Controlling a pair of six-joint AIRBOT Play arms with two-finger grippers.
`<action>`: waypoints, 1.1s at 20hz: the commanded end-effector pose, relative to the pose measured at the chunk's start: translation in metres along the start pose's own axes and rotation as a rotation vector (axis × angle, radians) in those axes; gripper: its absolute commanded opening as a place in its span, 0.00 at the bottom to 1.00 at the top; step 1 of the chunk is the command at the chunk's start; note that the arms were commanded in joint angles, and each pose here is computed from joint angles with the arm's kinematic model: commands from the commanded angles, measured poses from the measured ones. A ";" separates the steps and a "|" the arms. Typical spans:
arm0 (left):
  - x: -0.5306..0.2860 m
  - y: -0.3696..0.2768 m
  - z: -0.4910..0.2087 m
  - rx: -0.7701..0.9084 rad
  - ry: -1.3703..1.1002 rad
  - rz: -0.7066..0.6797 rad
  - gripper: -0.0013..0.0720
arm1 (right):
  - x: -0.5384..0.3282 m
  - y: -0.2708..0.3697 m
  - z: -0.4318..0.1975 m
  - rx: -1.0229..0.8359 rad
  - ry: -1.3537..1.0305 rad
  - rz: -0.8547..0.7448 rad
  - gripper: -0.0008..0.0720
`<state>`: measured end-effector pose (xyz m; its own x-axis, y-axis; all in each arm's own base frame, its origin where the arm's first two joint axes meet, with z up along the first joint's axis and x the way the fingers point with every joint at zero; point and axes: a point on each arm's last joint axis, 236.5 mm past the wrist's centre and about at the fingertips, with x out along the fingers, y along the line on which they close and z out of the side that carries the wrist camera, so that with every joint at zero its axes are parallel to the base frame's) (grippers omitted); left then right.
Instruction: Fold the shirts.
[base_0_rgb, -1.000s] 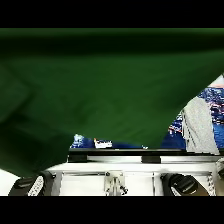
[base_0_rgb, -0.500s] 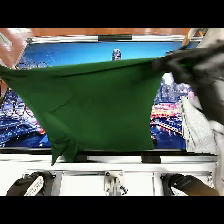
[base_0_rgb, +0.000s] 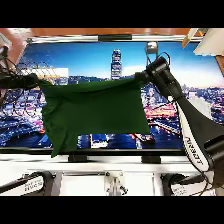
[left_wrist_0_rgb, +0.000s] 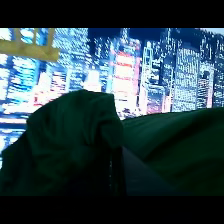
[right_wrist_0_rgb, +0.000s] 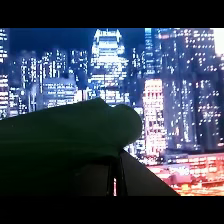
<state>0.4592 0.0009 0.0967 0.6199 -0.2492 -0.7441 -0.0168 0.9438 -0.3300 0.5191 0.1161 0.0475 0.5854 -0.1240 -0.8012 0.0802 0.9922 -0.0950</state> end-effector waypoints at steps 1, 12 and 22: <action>0.035 -0.013 -0.022 -0.056 0.097 -0.073 0.07 | 0.021 0.003 -0.011 0.137 0.077 0.101 0.12; -0.074 0.081 -0.143 -0.372 0.624 0.018 0.71 | -0.058 -0.129 -0.107 -0.026 0.571 0.105 0.73; -0.011 0.103 -0.266 -0.519 0.581 -0.048 0.92 | -0.045 -0.105 -0.191 0.223 0.736 0.471 0.80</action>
<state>0.2410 0.0471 -0.0583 0.0747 -0.4903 -0.8683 -0.4501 0.7604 -0.4681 0.3326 0.0094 -0.0109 -0.0769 0.3348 -0.9391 0.1547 0.9345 0.3205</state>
